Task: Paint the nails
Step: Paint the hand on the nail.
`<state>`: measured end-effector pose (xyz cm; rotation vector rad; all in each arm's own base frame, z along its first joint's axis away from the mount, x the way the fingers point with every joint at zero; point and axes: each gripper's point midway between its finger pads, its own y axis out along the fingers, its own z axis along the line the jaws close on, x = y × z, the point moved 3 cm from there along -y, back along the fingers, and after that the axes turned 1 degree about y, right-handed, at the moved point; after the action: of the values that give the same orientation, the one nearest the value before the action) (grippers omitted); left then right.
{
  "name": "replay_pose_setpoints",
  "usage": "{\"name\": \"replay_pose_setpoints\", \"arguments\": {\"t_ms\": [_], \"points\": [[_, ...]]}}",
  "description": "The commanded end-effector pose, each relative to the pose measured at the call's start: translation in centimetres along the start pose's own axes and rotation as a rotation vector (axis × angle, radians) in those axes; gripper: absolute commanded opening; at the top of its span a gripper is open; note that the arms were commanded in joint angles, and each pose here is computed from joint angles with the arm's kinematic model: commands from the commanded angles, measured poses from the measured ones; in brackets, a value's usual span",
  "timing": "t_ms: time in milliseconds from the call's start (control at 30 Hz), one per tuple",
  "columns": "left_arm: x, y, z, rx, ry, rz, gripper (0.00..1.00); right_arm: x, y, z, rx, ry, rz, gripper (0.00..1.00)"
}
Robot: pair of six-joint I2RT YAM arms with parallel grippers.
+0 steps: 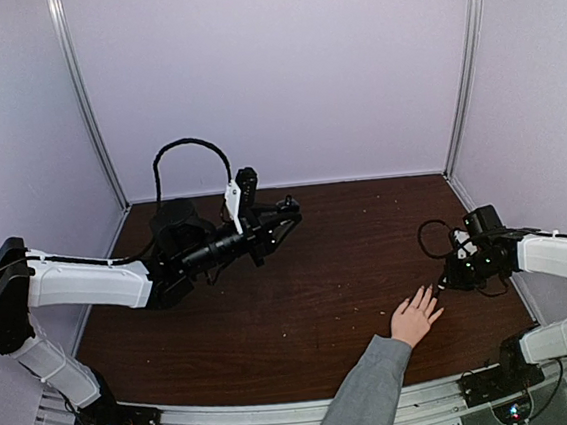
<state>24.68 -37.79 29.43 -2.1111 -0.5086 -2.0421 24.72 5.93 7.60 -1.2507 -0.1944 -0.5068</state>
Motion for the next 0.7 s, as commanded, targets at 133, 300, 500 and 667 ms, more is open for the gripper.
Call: {"name": "replay_pose_setpoints", "arguments": {"t_ms": [133,300,500,667], "points": [[1.64,-0.25,0.41,0.012,0.014,-0.066,0.00,0.50,-0.10,-0.08,-0.022,-0.018,-0.026,0.00],[1.58,-0.25,0.39,0.010,0.013,-0.065,0.00,0.54,-0.11,-0.09,-0.024,-0.018,-0.028,0.00],[1.68,-0.23,0.41,0.012,0.014,-0.067,0.00,0.57,-0.11,-0.15,-0.028,-0.018,-0.030,0.00],[1.68,-0.24,0.42,0.011,0.015,-0.067,0.00,0.53,-0.09,-0.25,-0.034,-0.016,-0.030,0.00]]}}
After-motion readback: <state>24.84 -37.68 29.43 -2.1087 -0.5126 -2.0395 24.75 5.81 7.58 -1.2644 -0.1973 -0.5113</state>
